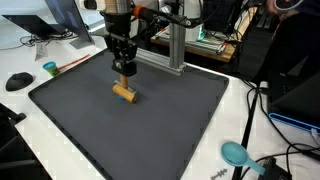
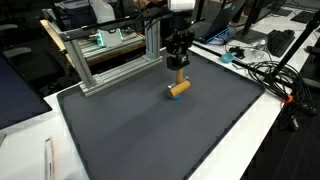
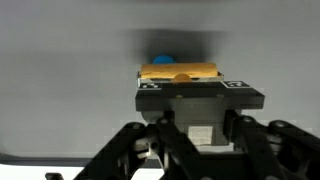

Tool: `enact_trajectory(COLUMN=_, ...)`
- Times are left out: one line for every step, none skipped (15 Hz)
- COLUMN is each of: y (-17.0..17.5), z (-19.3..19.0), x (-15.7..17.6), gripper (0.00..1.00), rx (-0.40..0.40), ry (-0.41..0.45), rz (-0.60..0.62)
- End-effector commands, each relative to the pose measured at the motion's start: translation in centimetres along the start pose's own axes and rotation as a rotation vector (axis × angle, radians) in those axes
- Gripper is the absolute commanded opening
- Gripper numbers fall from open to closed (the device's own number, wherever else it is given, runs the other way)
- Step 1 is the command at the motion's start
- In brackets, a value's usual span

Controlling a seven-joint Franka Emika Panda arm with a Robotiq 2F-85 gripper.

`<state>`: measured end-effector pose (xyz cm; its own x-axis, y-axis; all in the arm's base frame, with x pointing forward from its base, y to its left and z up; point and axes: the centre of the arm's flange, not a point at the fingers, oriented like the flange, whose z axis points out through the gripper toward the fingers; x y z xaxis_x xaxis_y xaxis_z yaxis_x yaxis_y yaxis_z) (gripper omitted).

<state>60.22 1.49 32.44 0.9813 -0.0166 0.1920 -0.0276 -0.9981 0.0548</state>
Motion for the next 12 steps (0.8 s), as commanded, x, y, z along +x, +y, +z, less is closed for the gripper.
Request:
enact_trajectory(y=0.5, z=4.1, x=-0.1, gripper=0.22, rx=0.058, ry=-0.058, rz=0.014)
enact_trajectory(y=0.7, z=4.3, x=-0.1, gripper=0.22, rx=0.068, ry=-0.06, rz=0.019)
enact_trajectory(y=0.9, z=4.5, x=-0.1, gripper=0.22, rx=0.081, ry=-0.065, rz=0.025)
enact_trajectory(y=1.1, z=4.7, x=-0.2, gripper=0.22, rx=0.094, ry=-0.073, rz=0.03)
enact_trajectory(y=1.3, z=4.9, x=-0.3, gripper=0.22, rx=0.106, ry=-0.076, rz=0.037)
enact_trajectory(y=1.4, z=5.2, x=-0.4, gripper=0.22, rx=0.113, ry=-0.08, rz=0.04)
enact_trajectory(y=1.5, z=5.4, x=-0.5, gripper=0.22, rx=0.122, ry=-0.09, rz=0.039)
enact_trajectory(y=1.6, z=5.5, x=-0.6, gripper=0.22, rx=0.128, ry=-0.1, rz=0.032)
enact_trajectory(y=1.7, z=5.6, x=-0.7, gripper=0.22, rx=0.135, ry=-0.107, rz=0.023)
enact_trajectory(y=1.6, z=5.8, x=-0.9, gripper=0.22, rx=0.134, ry=-0.115, rz=0.011)
enact_trajectory(y=1.6, z=5.8, x=-1.0, gripper=0.22, rx=0.142, ry=-0.123, rz=0.0)
enact_trajectory(y=1.6, z=5.8, x=-1.1, gripper=0.22, rx=0.14, ry=-0.13, rz=-0.018)
